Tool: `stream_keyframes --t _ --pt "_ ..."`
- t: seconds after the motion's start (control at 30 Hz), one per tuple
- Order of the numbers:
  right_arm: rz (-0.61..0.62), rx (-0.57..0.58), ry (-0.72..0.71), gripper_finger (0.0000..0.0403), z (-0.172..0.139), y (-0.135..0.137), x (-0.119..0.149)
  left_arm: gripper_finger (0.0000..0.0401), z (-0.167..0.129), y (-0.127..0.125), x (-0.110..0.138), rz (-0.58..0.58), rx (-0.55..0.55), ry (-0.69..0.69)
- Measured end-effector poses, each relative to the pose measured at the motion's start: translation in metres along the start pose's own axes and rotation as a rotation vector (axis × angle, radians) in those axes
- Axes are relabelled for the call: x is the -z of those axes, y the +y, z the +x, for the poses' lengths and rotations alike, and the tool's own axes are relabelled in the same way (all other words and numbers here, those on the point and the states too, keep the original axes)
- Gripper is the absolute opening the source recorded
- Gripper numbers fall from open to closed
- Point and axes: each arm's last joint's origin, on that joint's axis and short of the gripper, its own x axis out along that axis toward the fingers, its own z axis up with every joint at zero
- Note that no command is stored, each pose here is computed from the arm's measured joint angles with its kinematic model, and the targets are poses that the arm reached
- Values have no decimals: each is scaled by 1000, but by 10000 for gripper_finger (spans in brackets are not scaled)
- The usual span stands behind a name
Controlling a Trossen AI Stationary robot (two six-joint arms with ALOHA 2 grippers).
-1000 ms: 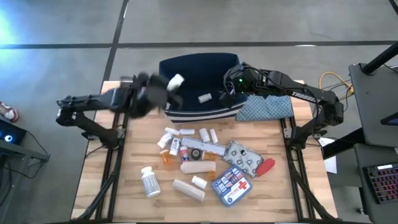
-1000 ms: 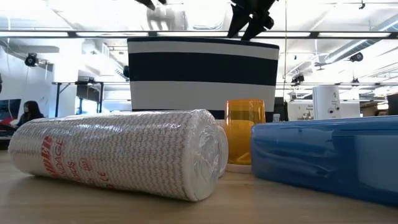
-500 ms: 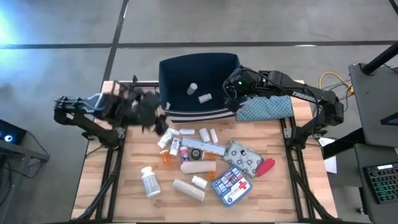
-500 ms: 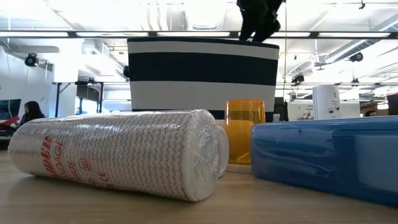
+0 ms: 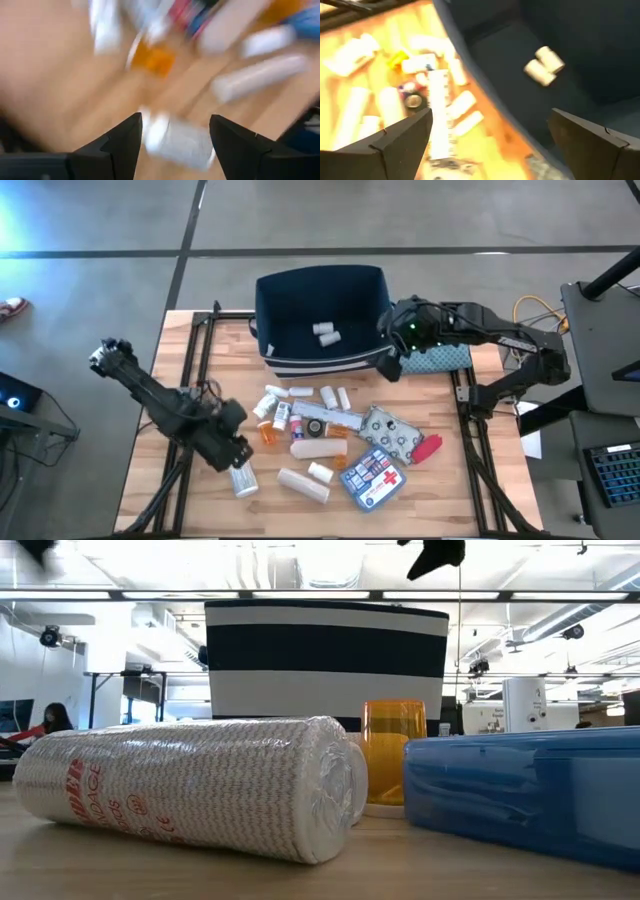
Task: Pick & place medical supplies in basket/bin
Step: Put the white medicine bottle into the blue bin
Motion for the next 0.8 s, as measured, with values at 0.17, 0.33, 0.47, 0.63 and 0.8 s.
stream_keyframes --t 0.17,0.33,0.47,0.63,0.8 --pt "51 9 34 384 15 3 -2 212 44 -3 25 -340 -2 177" --pt "33 26 89 384 38 5 -4 212 65 -15 48 -502 44 215" --pt "-2 39 130 384 54 6 -4 223 74 -23 67 -585 -24 233" --pt "-53 66 163 384 68 7 -4 270 88 -34 86 -612 -153 340" --pt "-96 95 164 384 71 6 -4 320 100 -48 88 -634 -201 346"
